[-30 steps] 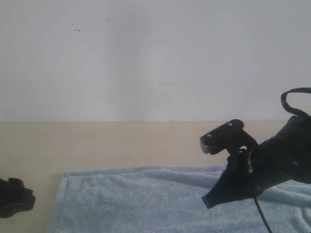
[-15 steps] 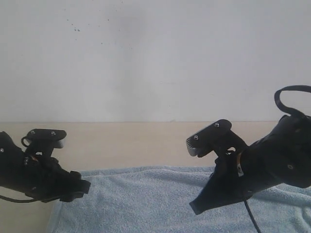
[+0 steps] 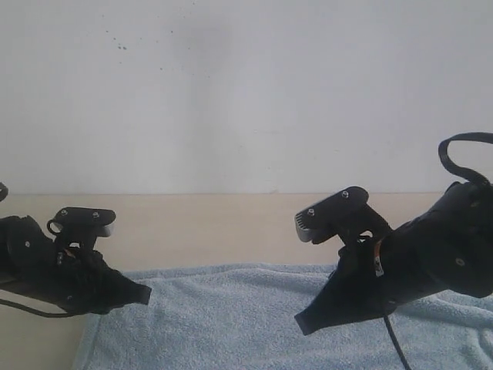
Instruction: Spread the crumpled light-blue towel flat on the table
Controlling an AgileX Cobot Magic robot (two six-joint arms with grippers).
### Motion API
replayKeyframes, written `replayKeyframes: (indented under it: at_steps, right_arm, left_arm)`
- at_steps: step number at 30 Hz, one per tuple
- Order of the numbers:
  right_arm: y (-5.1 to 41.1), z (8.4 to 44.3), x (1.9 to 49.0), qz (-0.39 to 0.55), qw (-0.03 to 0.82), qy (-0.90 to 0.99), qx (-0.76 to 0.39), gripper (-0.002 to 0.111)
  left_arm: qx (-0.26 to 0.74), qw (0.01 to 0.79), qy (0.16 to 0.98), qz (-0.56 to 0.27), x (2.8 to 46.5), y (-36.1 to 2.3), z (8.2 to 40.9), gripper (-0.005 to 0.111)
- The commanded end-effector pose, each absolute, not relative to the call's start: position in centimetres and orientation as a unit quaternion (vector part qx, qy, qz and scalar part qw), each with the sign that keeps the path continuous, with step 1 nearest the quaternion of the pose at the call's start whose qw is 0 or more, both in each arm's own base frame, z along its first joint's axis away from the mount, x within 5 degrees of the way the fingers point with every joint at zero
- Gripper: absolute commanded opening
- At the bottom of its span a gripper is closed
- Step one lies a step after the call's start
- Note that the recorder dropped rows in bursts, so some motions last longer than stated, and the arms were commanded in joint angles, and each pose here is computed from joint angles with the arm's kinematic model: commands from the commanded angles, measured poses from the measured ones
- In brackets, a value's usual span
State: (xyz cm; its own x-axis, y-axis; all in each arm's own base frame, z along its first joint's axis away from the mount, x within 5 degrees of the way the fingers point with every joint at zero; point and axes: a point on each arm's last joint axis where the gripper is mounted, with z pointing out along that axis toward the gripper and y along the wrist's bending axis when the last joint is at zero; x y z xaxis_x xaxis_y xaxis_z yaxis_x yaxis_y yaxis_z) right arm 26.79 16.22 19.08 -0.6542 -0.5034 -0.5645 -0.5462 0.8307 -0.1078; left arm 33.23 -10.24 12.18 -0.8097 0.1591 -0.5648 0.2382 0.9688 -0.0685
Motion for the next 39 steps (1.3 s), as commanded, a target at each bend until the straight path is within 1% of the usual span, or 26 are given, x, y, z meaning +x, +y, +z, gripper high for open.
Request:
replayKeyframes:
  at_steps: [1, 4, 8, 12, 14, 15, 18, 20, 21, 23, 25, 28, 31, 35, 39]
  right_arm:
    - [16.4, 19.6, 26.8, 0.044, 0.31, 0.906, -0.286, 0.0]
    - [16.4, 19.6, 26.8, 0.051, 0.31, 0.907, -0.279, 0.0]
    - [16.5, 19.6, 26.8, 0.053, 0.31, 0.908, -0.276, 0.0]
    - [16.8, 19.5, 26.4, 0.059, 0.303, 0.911, -0.274, 0.0]
    - [17.6, 19.5, 25.9, 0.063, 0.301, 0.907, -0.286, 0.0]
    - [18.0, 19.5, 25.6, 0.066, 0.3, 0.905, -0.294, 0.0]
    - [19.2, 19.5, 24.8, 0.075, 0.302, 0.897, -0.315, 0.0]
    - [19.8, 19.6, 24.4, 0.078, 0.304, 0.89, -0.33, 0.0]
    - [20.1, 19.6, 24.2, 0.079, 0.305, 0.887, -0.337, 0.0]
    - [20.1, 19.6, 24.2, 0.08, 0.307, 0.886, -0.338, 0.0]
    - [20.1, 19.6, 24.2, 0.076, 0.309, 0.881, -0.35, 0.0]
    - [20.2, 19.6, 24.3, 0.071, 0.314, 0.87, -0.373, 0.0]
    - [20.4, 19.4, 24.4, 0.069, 0.316, 0.864, -0.385, 0.0]
    - [21.1, 17.9, 23.6, 0.069, 0.276, 0.867, -0.409, 0.0]
    - [23.5, 16.9, 21.4, 0.093, 0.252, 0.844, -0.465, 0.0]
  left_arm:
    - [0.113, 0.286, 0.949, -0.063, 33.4, -10.5, 11.2, 0.016]
    - [0.113, 0.275, 0.953, -0.059, 33.4, -10.5, 10.2, 0.016]
    - [0.11, 0.287, 0.95, -0.051, 34.0, -10.5, 9.2, 0.016]
    - [0.124, 0.311, 0.941, -0.045, 36.5, -11.1, 8.8, 0.016]
    - [0.156, 0.329, 0.931, -0.043, 38.9, -12.0, 9.3, 0.016]
    - [0.168, 0.33, 0.928, -0.047, 39.8, -12.4, 9.8, 0.016]
    - [0.171, 0.337, 0.922, -0.083, 42.6, -13.9, 13.7, 0.017]
    - [0.152, 0.348, 0.919, -0.105, 43.3, -14.4, 16.6, 0.017]
    - [0.162, 0.358, 0.914, -0.099, 43.4, -14.4, 17.7, 0.017]
    - [0.182, 0.373, 0.906, -0.085, 43.0, -14.1, 19.8, 0.017]
    - [0.197, 0.36, 0.909, -0.068, 42.0, -13.6, 21.3, 0.017]
    - [0.212, 0.327, 0.92, -0.044, 40.1, -12.7, 22.0, 0.017]
    - [0.209, 0.313, 0.925, -0.044, 37.7, -12.0, 22.2, 0.017]
    - [0.184, 0.328, 0.925, -0.054, 34.5, -11.0, 23.0, 0.017]
    - [0.168, 0.344, 0.922, -0.061, 31.7, -10.1, 24.4, 0.017]
